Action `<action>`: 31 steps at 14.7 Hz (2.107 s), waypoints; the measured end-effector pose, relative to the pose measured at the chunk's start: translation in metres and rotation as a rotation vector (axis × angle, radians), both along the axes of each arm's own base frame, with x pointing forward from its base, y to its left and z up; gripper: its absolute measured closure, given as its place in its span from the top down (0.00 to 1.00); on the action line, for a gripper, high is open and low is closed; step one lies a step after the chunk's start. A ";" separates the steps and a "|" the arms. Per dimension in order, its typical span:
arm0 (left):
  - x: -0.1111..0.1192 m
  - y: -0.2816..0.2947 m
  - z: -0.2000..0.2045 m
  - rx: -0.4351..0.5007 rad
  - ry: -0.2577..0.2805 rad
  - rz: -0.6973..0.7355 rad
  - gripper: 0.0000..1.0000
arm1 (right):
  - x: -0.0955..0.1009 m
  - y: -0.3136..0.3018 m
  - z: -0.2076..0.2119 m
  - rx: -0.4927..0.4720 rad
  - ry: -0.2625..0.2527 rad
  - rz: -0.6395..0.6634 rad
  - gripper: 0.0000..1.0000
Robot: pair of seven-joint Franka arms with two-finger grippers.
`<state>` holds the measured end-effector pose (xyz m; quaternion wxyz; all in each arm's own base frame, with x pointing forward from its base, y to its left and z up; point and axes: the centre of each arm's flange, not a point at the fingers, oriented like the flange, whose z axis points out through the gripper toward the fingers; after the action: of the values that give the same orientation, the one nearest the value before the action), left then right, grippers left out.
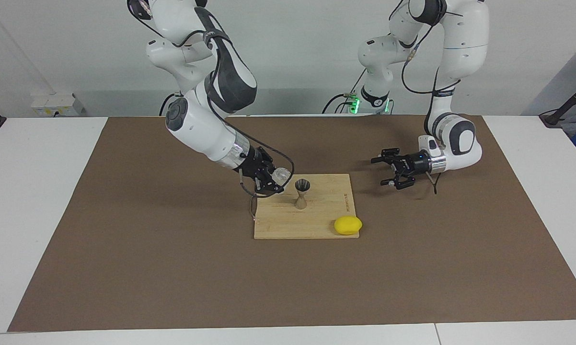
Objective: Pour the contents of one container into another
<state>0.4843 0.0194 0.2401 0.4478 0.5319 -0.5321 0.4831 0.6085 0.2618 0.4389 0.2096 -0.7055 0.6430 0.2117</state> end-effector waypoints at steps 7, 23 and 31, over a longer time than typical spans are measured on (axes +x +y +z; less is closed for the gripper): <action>0.023 0.087 0.081 0.227 0.037 -0.161 1.00 | -0.014 0.024 -0.004 -0.131 -0.011 0.068 0.51; 0.037 0.079 0.294 1.072 0.256 -0.098 1.00 | -0.016 0.058 0.013 -0.264 -0.017 -0.036 0.51; 0.017 0.010 0.355 1.207 0.477 0.199 1.00 | -0.019 0.074 0.012 -0.323 -0.041 -0.034 0.51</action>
<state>0.5008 0.0291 0.5948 0.1295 0.8289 -0.5441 0.0078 0.5896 0.3355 0.4506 0.1101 -0.7231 0.6762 0.0877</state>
